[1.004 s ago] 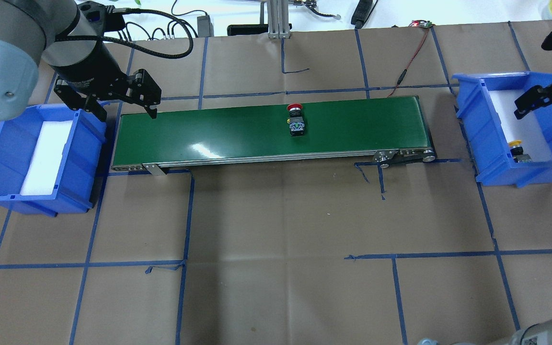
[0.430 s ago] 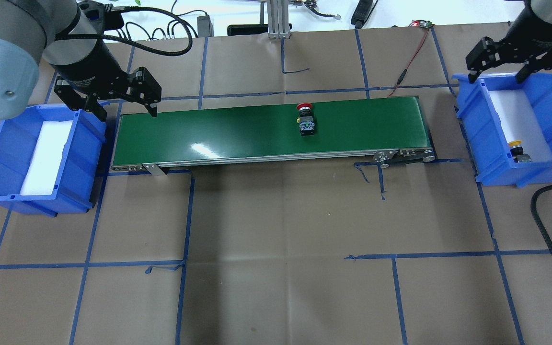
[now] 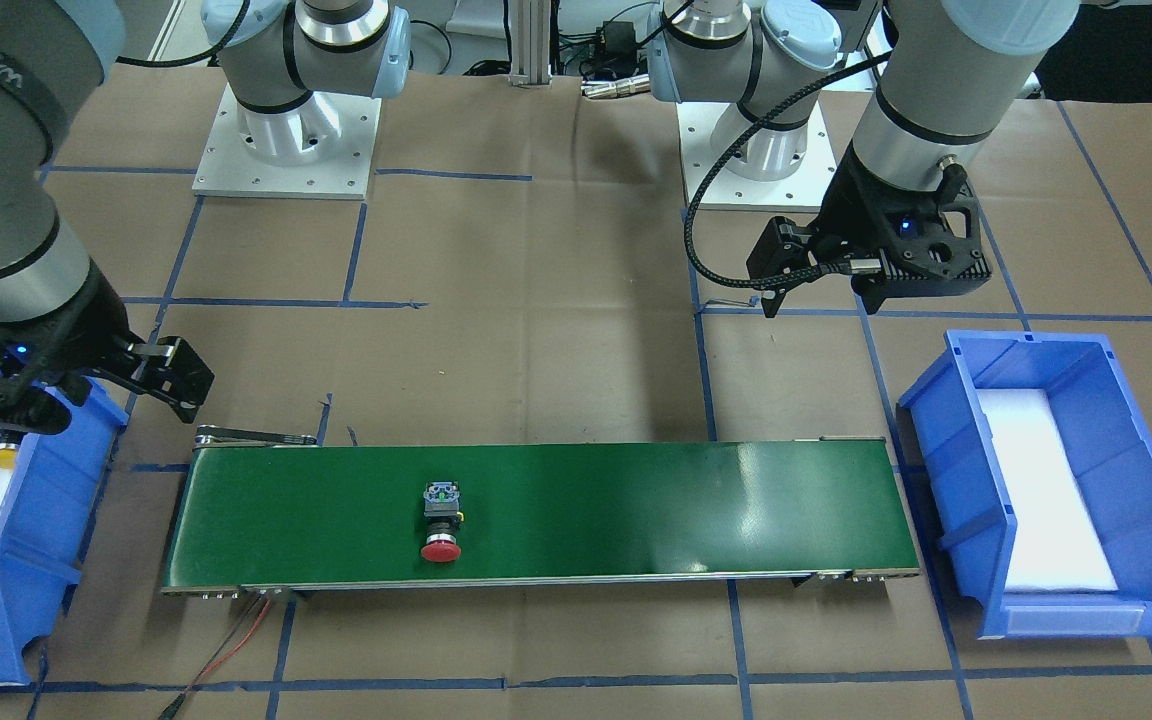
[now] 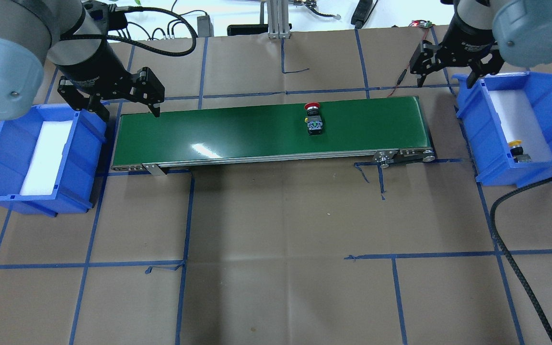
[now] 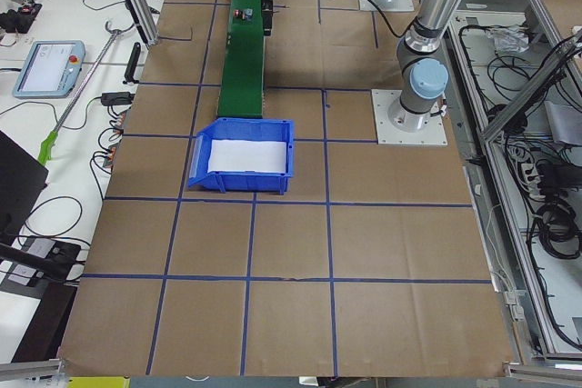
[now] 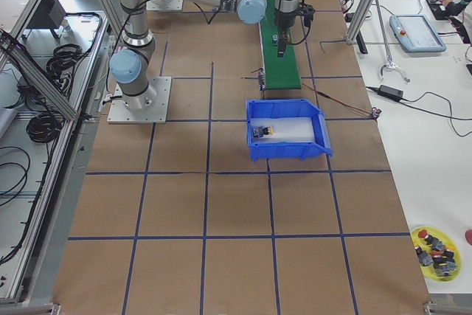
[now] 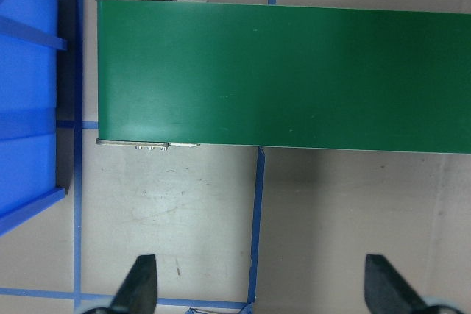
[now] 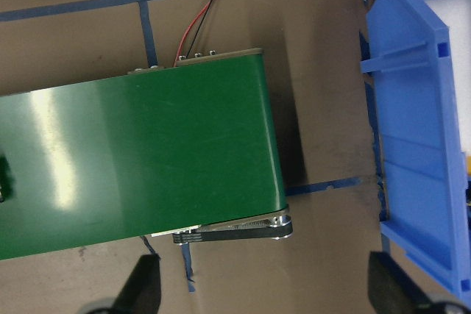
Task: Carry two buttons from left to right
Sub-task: 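Move the right gripper back over the red button on the conveyor, then grasp the red button with the right gripper, then carry the red button to the blue bin with the right gripper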
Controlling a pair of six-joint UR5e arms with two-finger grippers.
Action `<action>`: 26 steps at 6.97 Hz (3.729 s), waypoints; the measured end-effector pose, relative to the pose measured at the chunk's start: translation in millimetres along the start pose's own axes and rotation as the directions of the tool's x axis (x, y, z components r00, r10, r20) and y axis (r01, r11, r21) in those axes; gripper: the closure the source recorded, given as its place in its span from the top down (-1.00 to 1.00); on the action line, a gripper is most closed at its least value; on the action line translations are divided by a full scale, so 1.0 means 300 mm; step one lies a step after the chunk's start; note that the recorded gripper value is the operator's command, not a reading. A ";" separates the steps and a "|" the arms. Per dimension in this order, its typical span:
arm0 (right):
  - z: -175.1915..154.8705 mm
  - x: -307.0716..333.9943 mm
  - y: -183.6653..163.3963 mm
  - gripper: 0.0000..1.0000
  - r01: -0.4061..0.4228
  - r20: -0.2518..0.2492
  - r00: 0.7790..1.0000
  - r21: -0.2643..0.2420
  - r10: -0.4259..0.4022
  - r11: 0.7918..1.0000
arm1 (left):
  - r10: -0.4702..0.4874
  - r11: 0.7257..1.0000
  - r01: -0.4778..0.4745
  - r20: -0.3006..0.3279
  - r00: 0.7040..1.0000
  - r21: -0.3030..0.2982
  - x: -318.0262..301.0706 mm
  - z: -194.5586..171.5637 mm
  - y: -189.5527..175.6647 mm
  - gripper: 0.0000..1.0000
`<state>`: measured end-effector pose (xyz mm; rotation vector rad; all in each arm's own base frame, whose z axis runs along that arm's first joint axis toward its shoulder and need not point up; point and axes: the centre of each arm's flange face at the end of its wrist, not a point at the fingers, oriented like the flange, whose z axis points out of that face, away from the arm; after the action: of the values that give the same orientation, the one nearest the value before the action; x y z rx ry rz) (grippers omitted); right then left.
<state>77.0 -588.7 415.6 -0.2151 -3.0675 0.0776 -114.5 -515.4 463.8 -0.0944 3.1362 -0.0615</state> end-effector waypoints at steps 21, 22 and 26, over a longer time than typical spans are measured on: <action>0.523 -0.299 -0.130 -0.85 0.265 0.091 0.962 -0.084 -0.258 0.961 | 0.016 1.000 -0.016 -0.004 1.000 0.007 -0.005 -0.006 -0.001 0.99; 0.490 -0.267 -0.133 -0.89 0.262 0.071 0.964 -0.087 -0.256 0.961 | 0.016 1.000 -0.016 -0.005 1.000 0.007 -0.005 -0.006 -0.001 0.99; 0.161 0.119 -0.202 -0.90 0.205 0.030 0.978 -0.009 -0.205 0.979 | 0.014 1.000 -0.014 -0.005 1.000 0.008 -0.005 -0.007 -0.001 0.99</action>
<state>30.2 -645.9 373.2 0.1035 -3.0990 0.0510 -113.1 -515.4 465.9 -0.0728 3.1415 -0.0741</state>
